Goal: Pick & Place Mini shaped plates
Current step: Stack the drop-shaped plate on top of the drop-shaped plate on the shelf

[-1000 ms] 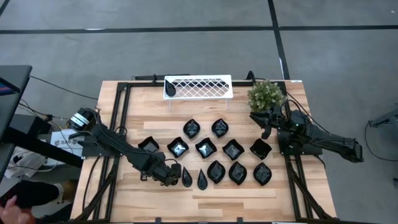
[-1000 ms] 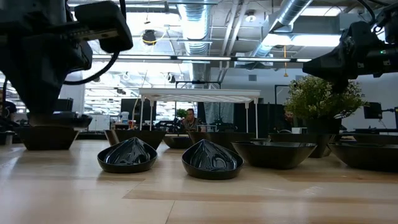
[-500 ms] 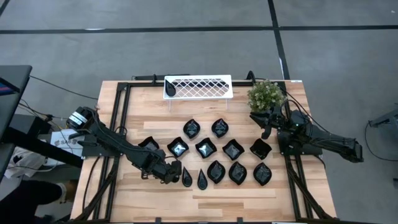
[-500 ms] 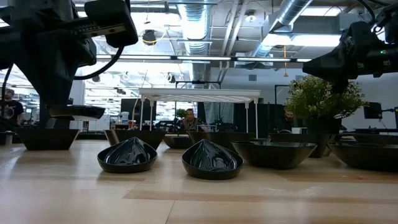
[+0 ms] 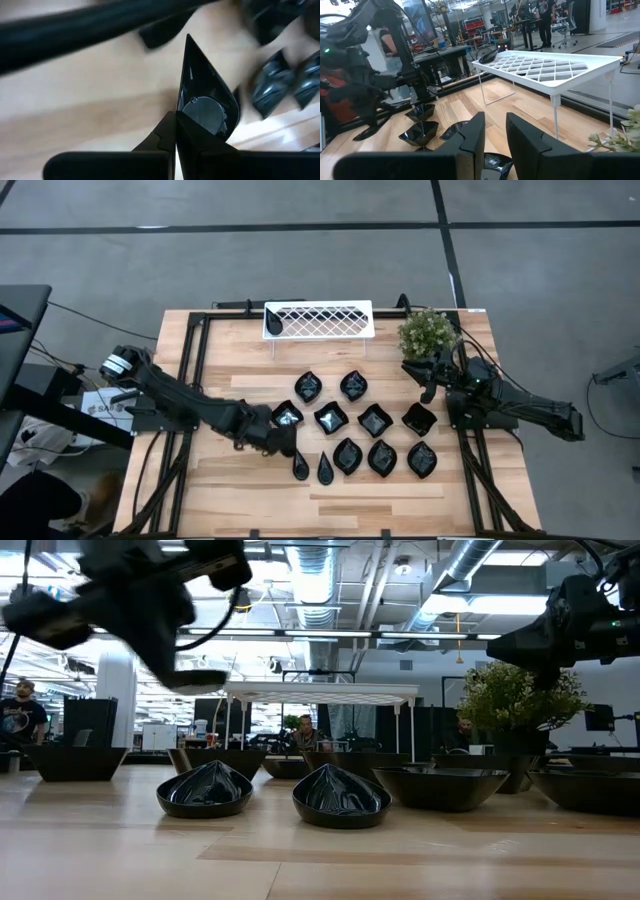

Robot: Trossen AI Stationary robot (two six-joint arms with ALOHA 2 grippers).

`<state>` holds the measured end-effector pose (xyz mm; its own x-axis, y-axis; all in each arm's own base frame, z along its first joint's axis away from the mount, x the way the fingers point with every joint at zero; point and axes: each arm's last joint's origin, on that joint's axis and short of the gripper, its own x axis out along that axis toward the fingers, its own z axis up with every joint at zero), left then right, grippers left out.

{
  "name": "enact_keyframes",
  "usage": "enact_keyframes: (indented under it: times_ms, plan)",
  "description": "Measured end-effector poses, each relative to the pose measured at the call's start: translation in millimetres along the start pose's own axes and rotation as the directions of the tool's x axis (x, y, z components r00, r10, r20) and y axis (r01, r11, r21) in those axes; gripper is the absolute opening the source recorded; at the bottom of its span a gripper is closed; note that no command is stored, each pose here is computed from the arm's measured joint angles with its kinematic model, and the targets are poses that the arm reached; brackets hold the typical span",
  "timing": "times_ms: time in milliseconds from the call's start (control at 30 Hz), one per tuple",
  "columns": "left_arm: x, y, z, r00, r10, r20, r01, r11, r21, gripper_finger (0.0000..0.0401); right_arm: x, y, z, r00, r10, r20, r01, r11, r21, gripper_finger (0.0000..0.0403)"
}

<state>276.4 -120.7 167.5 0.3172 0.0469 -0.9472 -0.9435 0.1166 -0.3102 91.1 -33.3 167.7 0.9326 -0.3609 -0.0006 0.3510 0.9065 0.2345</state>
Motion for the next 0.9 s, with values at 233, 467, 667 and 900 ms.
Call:
enact_keyframes:
  times_ms: [233, 467, 667, 900]
  plan:
    - [-6, -9, 34, 0.998, -0.037, 0.049, 0.034, 0.998, 0.059, 0.0004, 0, 0, 0, 1.0, 0.0, 0.0, 0.0, 1.0, 0.0, 0.0074]
    - [-14, -14, 60, 0.991, -0.076, 0.114, 0.067, 0.994, 0.083, 0.0004, 0, 0, 0, 1.0, 0.0, 0.0, 0.0, 1.0, 0.0, 0.0074]
    - [-15, -15, 76, 0.987, -0.08, 0.141, 0.066, 0.993, 0.102, 0.0004, 0, 0, 0, 1.0, 0.0, 0.0, 0.0, 1.0, 0.0, 0.0074]
    - [-14, -17, 91, 0.983, -0.086, 0.161, 0.065, 0.99, 0.127, 0.0004, 0, 0, 0, 1.0, 0.0, 0.0, 0.0, 1.0, 0.0, 0.0074]
